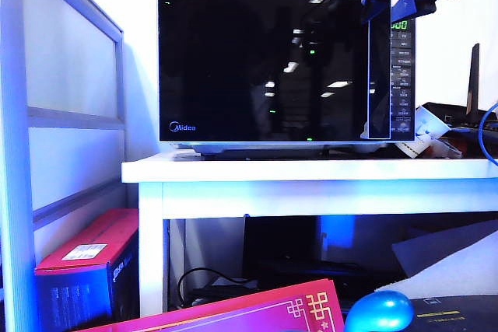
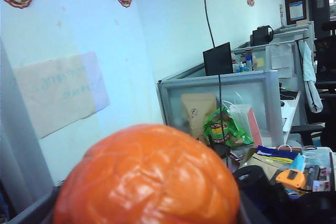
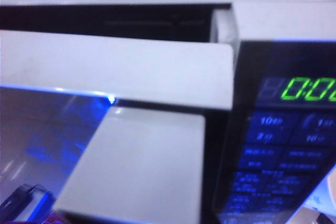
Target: Open the microwave door, place the orange inside the microwave, then close the microwave door.
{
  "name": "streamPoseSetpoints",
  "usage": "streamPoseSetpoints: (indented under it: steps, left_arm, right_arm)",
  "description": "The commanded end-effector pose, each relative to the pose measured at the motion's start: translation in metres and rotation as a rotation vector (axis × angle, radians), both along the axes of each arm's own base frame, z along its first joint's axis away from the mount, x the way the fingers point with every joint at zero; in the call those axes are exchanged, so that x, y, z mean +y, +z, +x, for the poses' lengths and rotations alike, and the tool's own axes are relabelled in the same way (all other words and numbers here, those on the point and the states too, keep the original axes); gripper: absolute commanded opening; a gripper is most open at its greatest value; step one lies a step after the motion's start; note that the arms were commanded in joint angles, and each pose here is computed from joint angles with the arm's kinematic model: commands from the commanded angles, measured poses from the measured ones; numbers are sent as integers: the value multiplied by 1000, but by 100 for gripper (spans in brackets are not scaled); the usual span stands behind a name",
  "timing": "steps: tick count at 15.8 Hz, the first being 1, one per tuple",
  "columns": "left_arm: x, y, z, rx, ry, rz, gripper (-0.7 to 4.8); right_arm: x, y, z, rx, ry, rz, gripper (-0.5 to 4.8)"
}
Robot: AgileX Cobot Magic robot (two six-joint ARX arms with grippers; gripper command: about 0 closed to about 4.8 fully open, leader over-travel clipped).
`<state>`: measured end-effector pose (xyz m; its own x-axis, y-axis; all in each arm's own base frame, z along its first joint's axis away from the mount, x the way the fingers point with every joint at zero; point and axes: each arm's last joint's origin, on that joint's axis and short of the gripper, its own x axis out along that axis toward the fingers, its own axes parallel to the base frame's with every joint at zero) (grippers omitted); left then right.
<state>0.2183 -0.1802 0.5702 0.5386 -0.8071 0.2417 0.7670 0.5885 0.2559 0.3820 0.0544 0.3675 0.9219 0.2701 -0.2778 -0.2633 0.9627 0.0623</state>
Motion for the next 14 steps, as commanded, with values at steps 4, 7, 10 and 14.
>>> streamPoseSetpoints:
  steps: [4, 7, 10, 14]
  left_arm:
    - [2, 3, -2, -15, -4, -13, 367]
    - [2, 3, -2, -14, -4, -13, 367]
    - [2, 3, -2, -14, -4, -13, 367]
    - [2, 3, -2, -14, -5, -13, 367]
  right_arm:
    - [-1, 14, -10, -33, 68, 28, 423]
    - [-3, 27, -24, -35, 73, 30, 422]
    - [-6, 44, -41, -80, 63, 12, 421]
    - [-14, 52, -39, -169, -204, -67, 352]
